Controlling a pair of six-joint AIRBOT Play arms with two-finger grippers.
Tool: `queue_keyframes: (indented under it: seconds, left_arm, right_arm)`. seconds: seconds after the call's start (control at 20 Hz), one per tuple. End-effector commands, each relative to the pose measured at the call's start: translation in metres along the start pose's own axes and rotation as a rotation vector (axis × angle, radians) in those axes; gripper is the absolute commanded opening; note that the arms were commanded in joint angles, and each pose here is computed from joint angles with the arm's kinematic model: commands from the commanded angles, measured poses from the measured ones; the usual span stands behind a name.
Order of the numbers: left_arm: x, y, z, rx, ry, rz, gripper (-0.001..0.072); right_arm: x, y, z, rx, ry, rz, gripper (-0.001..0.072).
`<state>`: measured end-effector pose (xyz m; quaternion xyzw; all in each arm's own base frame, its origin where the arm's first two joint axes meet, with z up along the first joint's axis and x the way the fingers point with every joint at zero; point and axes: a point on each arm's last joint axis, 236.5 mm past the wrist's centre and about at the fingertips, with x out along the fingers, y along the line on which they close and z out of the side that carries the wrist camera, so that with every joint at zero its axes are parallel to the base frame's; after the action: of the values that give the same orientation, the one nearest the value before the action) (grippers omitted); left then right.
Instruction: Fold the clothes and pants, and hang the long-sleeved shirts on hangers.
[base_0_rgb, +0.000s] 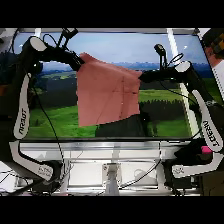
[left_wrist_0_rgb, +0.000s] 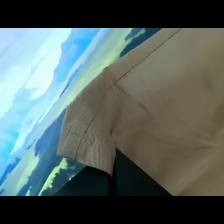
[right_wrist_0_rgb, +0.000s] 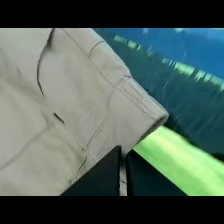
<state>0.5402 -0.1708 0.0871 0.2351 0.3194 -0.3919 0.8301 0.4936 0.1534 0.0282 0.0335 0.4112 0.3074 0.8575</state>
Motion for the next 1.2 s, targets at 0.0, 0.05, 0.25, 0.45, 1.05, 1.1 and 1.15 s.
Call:
queue_keyframes:
  seconds: [0.0,0.05,0.25,0.45,1.05,1.1,1.15]
  left_arm:
    - [0.008,0.005,0.000,-0.031,0.052,0.099,0.0004]
    - [0.011,0.001,0.008,-0.058,0.024,0.091,0.0003]
    - [0.010,-0.009,0.013,-0.105,-0.013,0.051,0.0003]
    - [0.000,-0.027,-0.015,-0.152,-0.007,0.077,0.0003]
    - [-0.012,-0.099,-0.095,-0.188,0.012,0.148,0.0005]
    - [-0.011,-0.101,-0.086,-0.194,-0.017,0.153,0.0005]
    - [-0.010,-0.105,-0.082,-0.198,-0.029,0.145,0.0005]
  right_arm:
    - [0.002,0.003,0.026,-0.075,-0.101,-0.086,0.0009]
    - [0.001,0.005,0.031,-0.082,-0.131,-0.106,0.0008]
    - [-0.026,-0.006,0.033,-0.073,-0.240,-0.216,0.0009]
    - [-0.036,-0.007,0.001,-0.052,-0.237,-0.252,0.0009]
    - [-0.027,0.023,-0.051,-0.056,-0.073,-0.131,0.0009]
    - [-0.030,0.024,-0.057,-0.053,-0.070,-0.133,0.0010]
    - [-0.034,0.026,-0.062,-0.056,-0.069,-0.135,0.0009]
